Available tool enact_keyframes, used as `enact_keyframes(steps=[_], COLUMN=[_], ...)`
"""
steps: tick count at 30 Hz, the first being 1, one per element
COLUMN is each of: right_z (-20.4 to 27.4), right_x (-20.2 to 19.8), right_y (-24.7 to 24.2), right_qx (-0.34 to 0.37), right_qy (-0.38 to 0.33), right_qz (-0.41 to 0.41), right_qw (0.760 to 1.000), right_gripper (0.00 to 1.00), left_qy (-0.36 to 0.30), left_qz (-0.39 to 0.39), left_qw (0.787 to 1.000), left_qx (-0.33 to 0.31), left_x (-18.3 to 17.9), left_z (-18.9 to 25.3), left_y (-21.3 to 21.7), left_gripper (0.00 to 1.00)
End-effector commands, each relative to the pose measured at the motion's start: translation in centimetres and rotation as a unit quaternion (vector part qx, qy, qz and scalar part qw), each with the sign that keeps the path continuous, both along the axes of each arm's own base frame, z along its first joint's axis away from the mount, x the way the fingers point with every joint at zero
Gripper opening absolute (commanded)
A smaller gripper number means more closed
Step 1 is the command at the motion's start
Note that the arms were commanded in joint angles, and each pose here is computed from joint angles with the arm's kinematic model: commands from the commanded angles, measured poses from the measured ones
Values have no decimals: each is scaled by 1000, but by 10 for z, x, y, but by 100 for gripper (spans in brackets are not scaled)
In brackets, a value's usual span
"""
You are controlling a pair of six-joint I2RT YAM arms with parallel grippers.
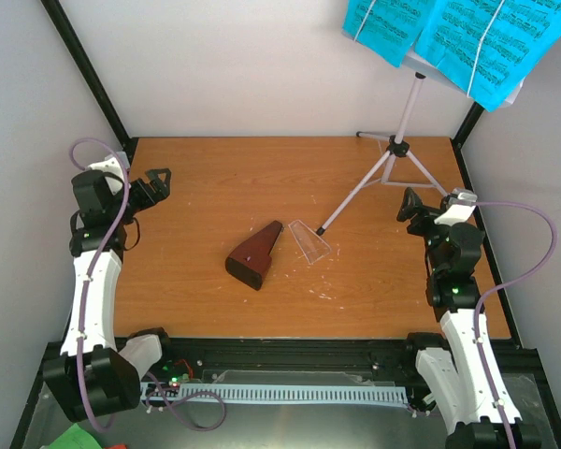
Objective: Pack up the instrument practice props
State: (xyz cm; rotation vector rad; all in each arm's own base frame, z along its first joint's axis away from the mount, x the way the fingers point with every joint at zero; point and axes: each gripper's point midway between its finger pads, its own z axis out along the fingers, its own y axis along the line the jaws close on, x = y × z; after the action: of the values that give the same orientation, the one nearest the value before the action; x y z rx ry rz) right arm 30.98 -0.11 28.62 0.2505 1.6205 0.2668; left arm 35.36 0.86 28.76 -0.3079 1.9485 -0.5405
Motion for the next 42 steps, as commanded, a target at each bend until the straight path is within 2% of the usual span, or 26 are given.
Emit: enact_keyframes(steps=[1,5,7,10,16,21,25,29,34,38,42], right_z=[10,16,16,12,-3,-19,-29,-44,-53,-64,-64], right_x=[0,2,3,5,9,12,18,27,30,32,29], right_y=[7,15,20,30,40,45,52,44,44,42,43], right_qx=[22,27,29,33,16,18,28,30,10,-5,-11], right_qy=[11,28,35,51,100,136,165,226,264,280,264], right_qz=[21,43,59,87,119,134,155,135,141,143,147], right_qw=[999,998,997,994,988,981,974,964,954,949,953], right_gripper=[100,100,100,100,100,100,100,100,100,100,100], left_qy=[32,50,49,89,190,243,269,323,383,392,370], left_qz=[-38,-105,-158,-209,-331,-384,-385,-384,-370,-352,-347], left_qw=[999,993,986,974,923,884,871,849,825,820,831], left_qx=[7,-36,-26,8,58,111,147,165,191,221,230], left_x=[4,14,20,31,41,27,24,19,13,14,21], left_z=[-5,-19,-26,-53,-112,-159,-177,-192,-203,-201,-200], left_y=[-8,-35,-69,-119,-196,-239,-255,-266,-260,-248,-248], left_gripper=[100,99,99,99,99,99,100,99,97,94,90])
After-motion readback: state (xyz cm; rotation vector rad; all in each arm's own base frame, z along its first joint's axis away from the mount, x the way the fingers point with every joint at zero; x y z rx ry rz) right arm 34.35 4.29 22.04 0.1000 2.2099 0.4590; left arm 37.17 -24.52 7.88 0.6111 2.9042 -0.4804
